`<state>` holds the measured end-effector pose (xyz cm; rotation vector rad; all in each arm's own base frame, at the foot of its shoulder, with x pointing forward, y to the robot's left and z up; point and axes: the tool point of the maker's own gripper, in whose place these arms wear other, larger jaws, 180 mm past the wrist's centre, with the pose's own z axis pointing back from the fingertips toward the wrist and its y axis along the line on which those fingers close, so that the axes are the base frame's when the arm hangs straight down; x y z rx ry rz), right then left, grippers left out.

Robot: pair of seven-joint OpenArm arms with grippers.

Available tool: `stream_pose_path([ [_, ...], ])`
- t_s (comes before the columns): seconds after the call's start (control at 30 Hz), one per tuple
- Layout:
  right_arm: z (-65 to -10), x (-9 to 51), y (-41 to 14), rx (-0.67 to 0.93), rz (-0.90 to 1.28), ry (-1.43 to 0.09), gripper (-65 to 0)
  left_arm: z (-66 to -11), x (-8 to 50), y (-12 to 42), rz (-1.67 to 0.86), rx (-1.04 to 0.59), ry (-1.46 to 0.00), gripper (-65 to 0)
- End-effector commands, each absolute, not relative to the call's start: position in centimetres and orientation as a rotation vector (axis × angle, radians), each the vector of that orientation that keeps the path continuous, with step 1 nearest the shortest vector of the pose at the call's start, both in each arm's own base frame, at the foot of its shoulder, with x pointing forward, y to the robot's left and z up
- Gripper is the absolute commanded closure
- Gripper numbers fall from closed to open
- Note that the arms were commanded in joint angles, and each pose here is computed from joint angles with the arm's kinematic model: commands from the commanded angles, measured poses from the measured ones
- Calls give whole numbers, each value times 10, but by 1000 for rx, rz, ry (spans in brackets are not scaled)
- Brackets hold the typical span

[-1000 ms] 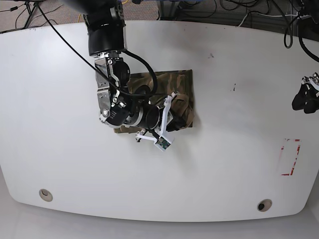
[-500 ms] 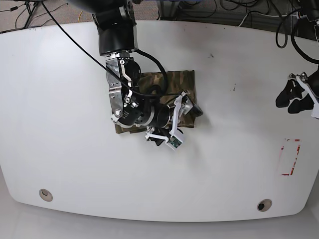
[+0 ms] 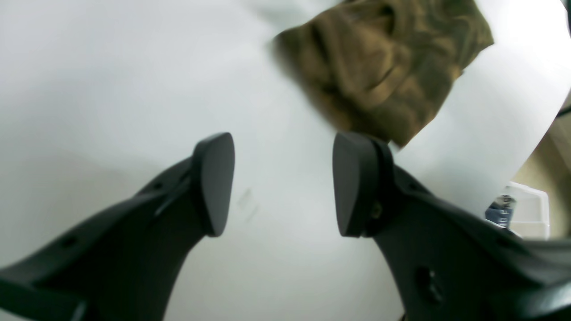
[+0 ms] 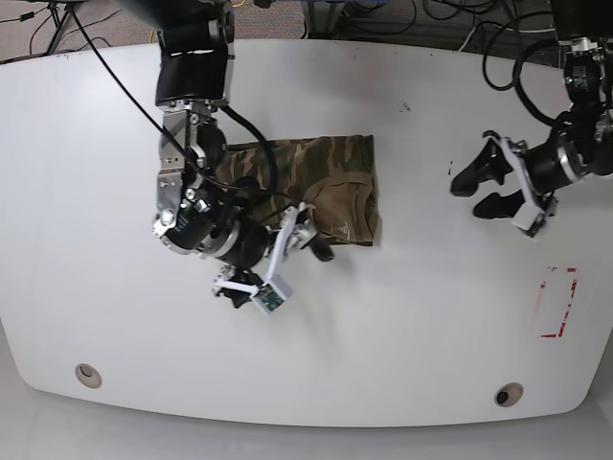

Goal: Layout the t-shirt on the table in an organized manner, then fold the t-shirt properly
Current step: 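Flatten the folded bundle with the right gripper and bring the left gripper back, then grasp the bundle edge with the left gripper and fold it over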

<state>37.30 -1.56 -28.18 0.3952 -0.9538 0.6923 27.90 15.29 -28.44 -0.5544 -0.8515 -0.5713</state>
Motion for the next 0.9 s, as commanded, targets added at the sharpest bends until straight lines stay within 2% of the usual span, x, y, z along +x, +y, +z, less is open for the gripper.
stream_pose_path([
  [0.0, -272, 375, -28, 374, 684, -992, -409, -272, 288, 131, -597, -577, -904, -332],
  [0.2, -293, 368, -52, 332, 664, -937, -165, -276, 298, 75, -622, -645, -908, -325],
  [0.23, -301, 365, -57, 327, 659, -913, -108, -279, 297, 63, -634, -654, -903, -303],
  [0.33, -320, 361, -65, 331, 645, -860, -10, -291, 294, 37, -675, -655, -869, -196],
  [0.43, -334, 361, -68, 359, 619, -853, -6, -307, 292, 12, -716, -651, -823, -106],
  [0.47, -337, 363, -69, 368, 610, -858, -11, -311, 291, 7, -724, -647, -810, -97],
  [0.67, -365, 365, -84, 409, 545, -849, -19, -352, 282, -20, -731, -642, -693, -94],
  [0.87, -378, 367, -106, 401, 509, -843, -19, -396, 278, -20, -666, -663, -612, -94],
])
